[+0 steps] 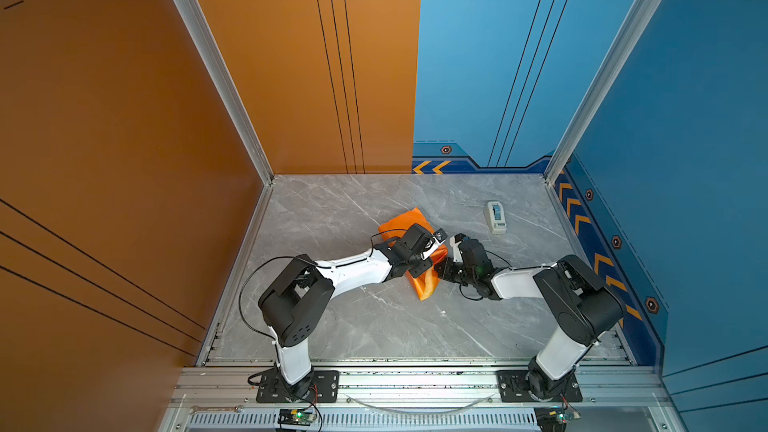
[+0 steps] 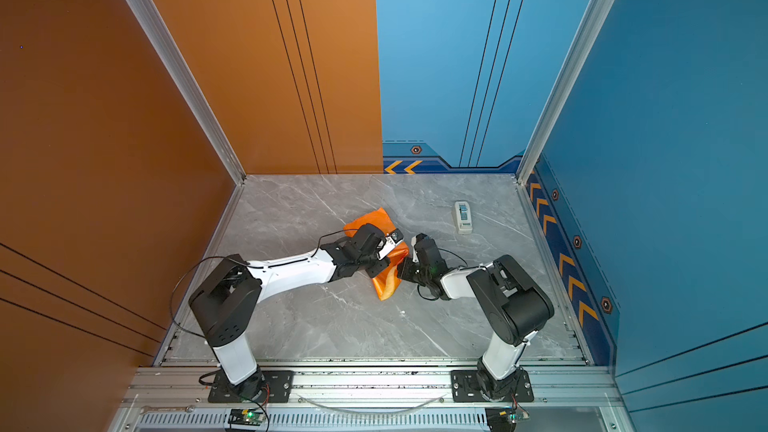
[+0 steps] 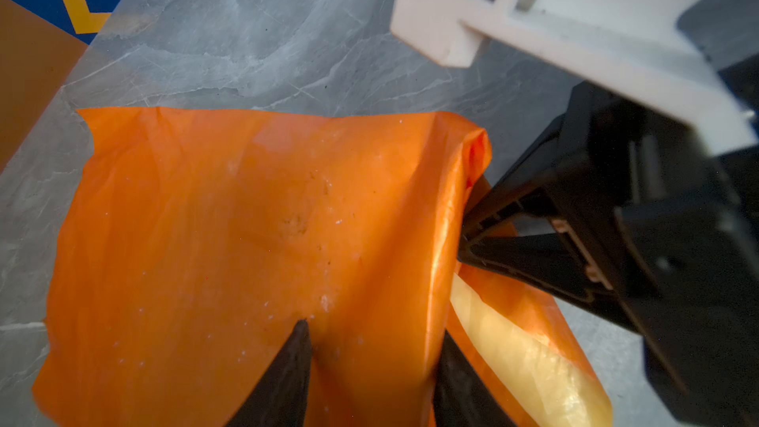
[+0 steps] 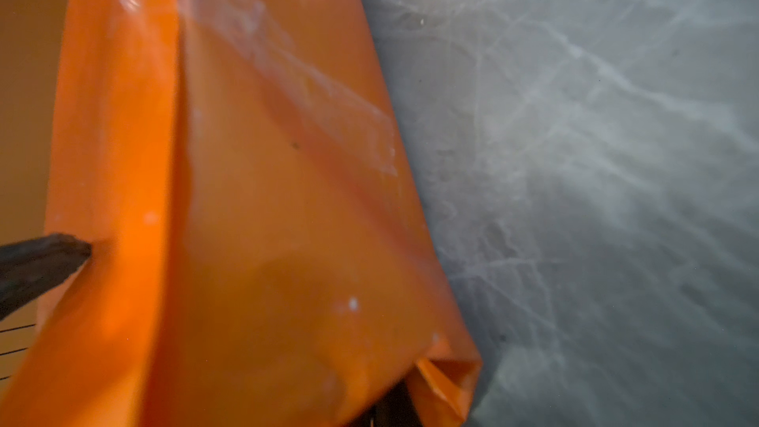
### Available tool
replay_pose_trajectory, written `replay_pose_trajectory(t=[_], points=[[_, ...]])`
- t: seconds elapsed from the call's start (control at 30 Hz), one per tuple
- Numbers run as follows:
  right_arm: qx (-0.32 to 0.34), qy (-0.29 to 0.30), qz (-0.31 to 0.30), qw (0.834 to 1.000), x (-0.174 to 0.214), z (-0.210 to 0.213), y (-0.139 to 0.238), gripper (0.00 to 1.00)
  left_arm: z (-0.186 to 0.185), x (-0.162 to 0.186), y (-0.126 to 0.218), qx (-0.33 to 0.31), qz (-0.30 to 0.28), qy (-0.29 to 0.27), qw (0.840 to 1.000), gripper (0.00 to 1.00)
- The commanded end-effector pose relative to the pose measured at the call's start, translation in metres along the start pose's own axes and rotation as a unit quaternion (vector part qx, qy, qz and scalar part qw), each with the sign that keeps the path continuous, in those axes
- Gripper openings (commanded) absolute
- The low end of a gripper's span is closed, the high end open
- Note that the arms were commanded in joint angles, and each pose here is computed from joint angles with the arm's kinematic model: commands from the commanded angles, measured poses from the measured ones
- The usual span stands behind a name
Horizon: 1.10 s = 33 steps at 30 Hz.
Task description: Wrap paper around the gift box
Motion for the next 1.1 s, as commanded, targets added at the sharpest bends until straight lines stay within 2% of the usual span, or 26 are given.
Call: replay_pose_trajectory(t=[0.0, 0.13, 0.33, 0.6, 0.73, 0.83, 1.07], points=[[0.058, -0.014, 0.026, 0.998, 0.017, -0.022, -0.008, 0.06, -0.006, 0.022, -0.005, 0.026, 0.039, 0.008, 0.999, 0.46], [0.069, -0.018, 0.042, 0.997, 0.026, -0.028, -0.011, 0.06, -0.006, 0.022, -0.005, 0.025, 0.039, 0.008, 0.999, 0.46], [0.071, -0.016, 0.045, 0.996, 0.029, -0.027, -0.012, 0.12, -0.006, 0.023, -0.006, 0.027, 0.039, 0.009, 0.999, 0.46], [0.003, -0.028, 0.013, 0.999, 0.016, -0.015, -0.001, 0.25, -0.006, 0.022, -0.005, 0.027, 0.038, 0.009, 0.999, 0.46], [-0.029, -0.035, 0.000, 0.999, 0.008, -0.012, 0.006, 0.27, -0.006, 0.022, -0.006, 0.028, 0.038, 0.009, 0.999, 0.46], [-0.040, -0.036, -0.003, 0.999, 0.006, -0.011, 0.011, 0.26, -0.006, 0.021, -0.006, 0.027, 0.037, 0.010, 0.999, 0.46], [-0.015, -0.048, -0.004, 0.999, 0.011, -0.024, 0.016, 0.14, -0.006, 0.023, -0.006, 0.028, 0.038, 0.010, 0.999, 0.46]])
Point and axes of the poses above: each gripper's point midway between its finger pads, its own y axis back along the fingers, its own z axis along the line the jaws close on, x = y × z, the point moved 8 cm from there along y, back along the fingers, and after that the axes turned 1 degree about y, right-handed, at the moved point
